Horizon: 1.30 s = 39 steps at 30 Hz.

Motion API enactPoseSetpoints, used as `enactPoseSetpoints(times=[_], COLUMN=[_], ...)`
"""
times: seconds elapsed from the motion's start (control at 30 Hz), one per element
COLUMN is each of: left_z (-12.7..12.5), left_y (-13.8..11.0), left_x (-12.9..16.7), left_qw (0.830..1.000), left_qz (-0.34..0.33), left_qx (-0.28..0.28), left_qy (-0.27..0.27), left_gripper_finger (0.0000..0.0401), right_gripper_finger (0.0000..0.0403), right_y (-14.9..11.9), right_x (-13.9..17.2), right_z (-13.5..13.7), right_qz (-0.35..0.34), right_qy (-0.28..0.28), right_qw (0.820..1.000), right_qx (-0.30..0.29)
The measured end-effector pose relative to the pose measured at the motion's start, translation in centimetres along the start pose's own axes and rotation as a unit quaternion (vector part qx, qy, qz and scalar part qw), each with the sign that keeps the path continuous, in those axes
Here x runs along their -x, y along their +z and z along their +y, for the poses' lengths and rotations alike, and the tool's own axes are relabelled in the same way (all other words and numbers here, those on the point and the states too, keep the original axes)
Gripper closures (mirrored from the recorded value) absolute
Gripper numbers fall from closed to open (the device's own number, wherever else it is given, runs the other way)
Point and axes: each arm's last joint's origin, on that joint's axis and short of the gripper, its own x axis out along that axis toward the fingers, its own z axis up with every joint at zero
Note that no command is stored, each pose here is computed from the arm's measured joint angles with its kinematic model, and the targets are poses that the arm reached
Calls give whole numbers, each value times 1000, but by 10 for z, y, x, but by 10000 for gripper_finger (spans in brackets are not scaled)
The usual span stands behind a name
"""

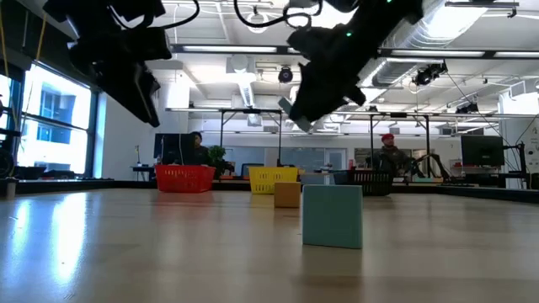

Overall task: Sort & place blocks by color
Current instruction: Put the blue block into the yellow basket

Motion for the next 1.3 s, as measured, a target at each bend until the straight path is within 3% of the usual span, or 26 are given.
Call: enactPoseSetpoints(times=[0.27,0.5,0.67,1.2,1.3], left_z=[-18,-28,-37,-73,-80], left_y=[-10,-17,-19,-30,-33], left_x=[2,4,6,15,17], left_qw=[998,995,994,985,984], left_qz=[45,76,82,95,98], left_qx=[28,61,71,124,131], left_qy=[-21,-26,-33,-71,-78], left_gripper_finger=[178,178,178,178,178], right_gripper_finger=[310,310,310,310,280], right_y=[39,61,70,49,48], right_x=[-15,-27,-45,-105,-107], right_z=[-47,-94,-117,-137,-138], right_qz=[-73,-107,-137,-101,-102], right_qy=[-21,-61,-59,-46,-52], right_qw=[997,992,988,990,988], right_qx=[22,-20,-48,-93,-108])
